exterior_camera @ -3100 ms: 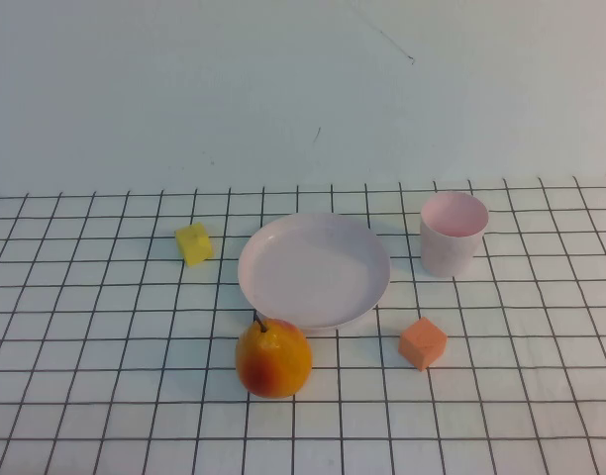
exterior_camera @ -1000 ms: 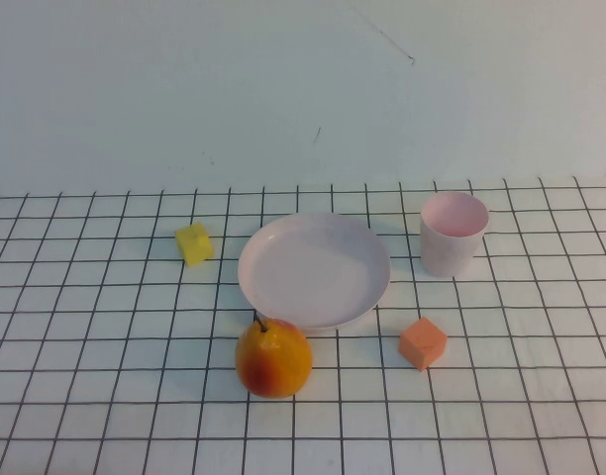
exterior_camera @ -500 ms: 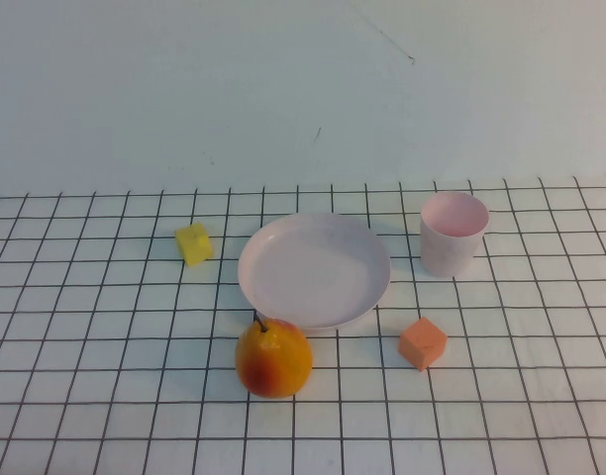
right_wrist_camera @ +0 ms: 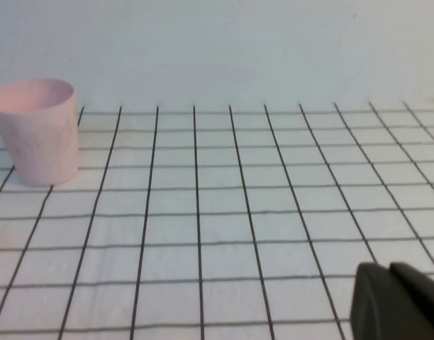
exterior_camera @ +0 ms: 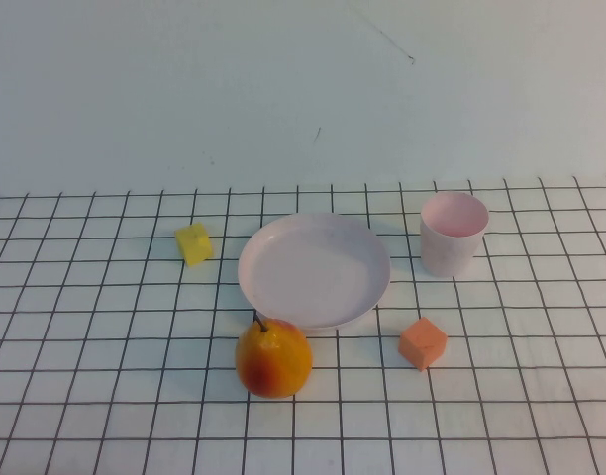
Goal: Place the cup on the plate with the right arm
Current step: Pick up the cup from the table
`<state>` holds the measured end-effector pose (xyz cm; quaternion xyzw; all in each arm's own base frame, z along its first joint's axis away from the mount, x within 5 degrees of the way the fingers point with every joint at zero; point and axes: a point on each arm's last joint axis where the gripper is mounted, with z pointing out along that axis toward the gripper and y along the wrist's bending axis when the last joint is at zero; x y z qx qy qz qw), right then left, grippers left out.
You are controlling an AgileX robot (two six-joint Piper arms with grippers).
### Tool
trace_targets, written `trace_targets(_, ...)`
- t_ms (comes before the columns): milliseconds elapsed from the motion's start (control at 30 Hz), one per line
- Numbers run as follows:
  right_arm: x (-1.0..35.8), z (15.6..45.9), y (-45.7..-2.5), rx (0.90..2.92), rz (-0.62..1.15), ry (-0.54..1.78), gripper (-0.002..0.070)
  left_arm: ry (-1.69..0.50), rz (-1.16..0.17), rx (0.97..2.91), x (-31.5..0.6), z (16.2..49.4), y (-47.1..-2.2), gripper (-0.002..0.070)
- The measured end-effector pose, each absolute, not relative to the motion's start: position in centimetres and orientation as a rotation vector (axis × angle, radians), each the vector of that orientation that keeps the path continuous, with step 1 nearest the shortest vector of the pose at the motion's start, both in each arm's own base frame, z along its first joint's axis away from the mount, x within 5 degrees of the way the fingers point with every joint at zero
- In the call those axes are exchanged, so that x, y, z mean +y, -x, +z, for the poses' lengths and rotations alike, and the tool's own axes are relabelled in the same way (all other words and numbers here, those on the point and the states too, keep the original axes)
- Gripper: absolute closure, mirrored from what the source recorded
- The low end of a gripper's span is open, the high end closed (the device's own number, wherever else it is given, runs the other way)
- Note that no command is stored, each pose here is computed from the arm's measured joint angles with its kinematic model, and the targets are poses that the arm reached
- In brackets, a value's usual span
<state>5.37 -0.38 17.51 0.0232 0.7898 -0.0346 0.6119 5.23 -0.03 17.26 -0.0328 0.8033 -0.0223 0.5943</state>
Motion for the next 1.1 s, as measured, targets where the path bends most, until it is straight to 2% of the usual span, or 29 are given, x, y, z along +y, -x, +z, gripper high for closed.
trace_targets(367, -0.6, 21.0, -5.6, 1.436, -0.117, -0.061, 0.0678, 0.076, -0.052, 1.867, 0.0, 17.3, -5.2, 0.0678)
trace_targets(600, -0.7, 22.8, -5.1, 1.223, -0.055, -0.12, 0.0678, 0.076, -0.052, 1.867, 0.0, 17.3, -5.2, 0.0678)
trace_targets(867, -0.8, 23.7, -4.7, 1.123, -0.053, -0.122, 0.0678, 0.076, -0.052, 1.867, 0.0, 17.3, -5.2, 0.0678)
trace_targets(967, -0.6, 23.8, -4.9, 1.198, -0.066, -0.101, 0.0678, 0.076, -0.052, 1.867, 0.0, 17.3, -5.2, 0.0678)
trace_targets(1100, -0.5, 25.8, -4.5, 1.27, -0.093, -0.07, 0.0678, 0.076, -0.052, 1.867, 0.0, 17.3, -5.2, 0.0678)
